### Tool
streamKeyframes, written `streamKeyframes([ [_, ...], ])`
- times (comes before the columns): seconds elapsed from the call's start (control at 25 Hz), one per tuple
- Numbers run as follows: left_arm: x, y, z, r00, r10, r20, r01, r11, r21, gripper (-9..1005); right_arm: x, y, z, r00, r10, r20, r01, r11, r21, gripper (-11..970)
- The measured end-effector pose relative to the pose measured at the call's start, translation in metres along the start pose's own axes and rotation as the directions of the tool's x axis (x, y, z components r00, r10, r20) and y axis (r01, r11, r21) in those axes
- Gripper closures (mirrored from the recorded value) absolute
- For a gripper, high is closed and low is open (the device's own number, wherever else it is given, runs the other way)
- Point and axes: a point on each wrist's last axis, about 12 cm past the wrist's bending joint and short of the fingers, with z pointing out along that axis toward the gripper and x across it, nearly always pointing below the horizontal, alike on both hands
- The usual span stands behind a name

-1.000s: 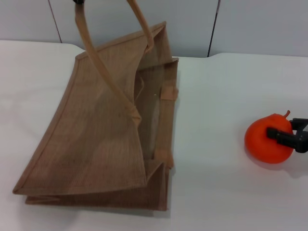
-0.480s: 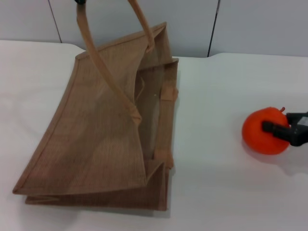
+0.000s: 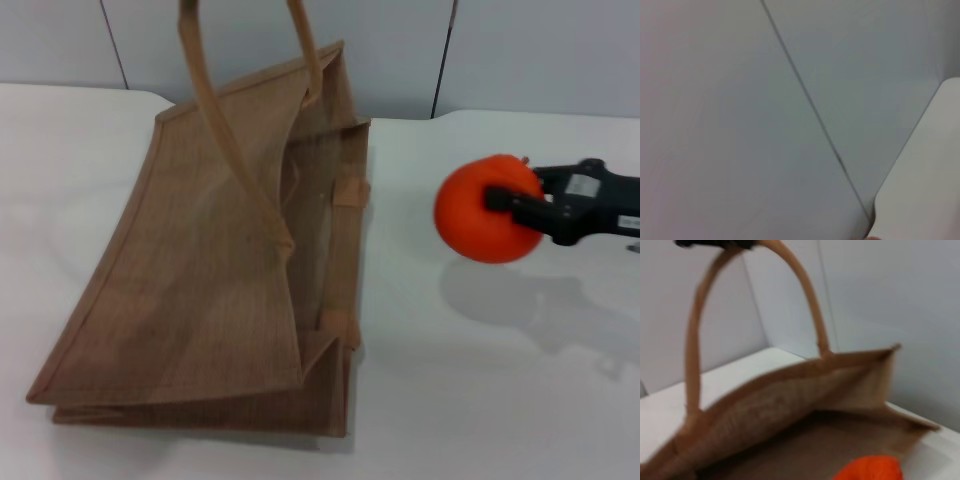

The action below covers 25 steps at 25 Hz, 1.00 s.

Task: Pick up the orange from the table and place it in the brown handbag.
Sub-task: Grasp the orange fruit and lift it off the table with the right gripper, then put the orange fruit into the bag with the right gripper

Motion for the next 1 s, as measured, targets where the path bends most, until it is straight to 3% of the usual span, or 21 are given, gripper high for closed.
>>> streamKeyframes([
  [0.16,-0.012,-0.008,0.005,0.999,0.035,0.035,-0.036,0.999,0.021,849,-0.008,0.007,0.025,0.999,-0.031,0.028,0.034,0.994,-0.1,749],
  [0.4,-0.027,-0.019,0.013,0.994,0.081,0.069,-0.084,0.996,0.039,847,-0.02,0.012,0.059,0.994,-0.102,0.044,0.108,0.979,-0.173,798],
  [0.48,-0.031,-0.021,0.015,0.993,0.09,0.078,-0.094,0.994,0.049,846,-0.024,0.011,0.073,0.991,-0.128,0.026,0.13,0.978,-0.165,807],
  [1.0,-0.049,-0.032,0.014,0.983,0.101,0.156,-0.118,0.988,0.101,842,-0.02,0.005,0.102,0.982,-0.184,-0.045,0.18,0.981,-0.071,877],
])
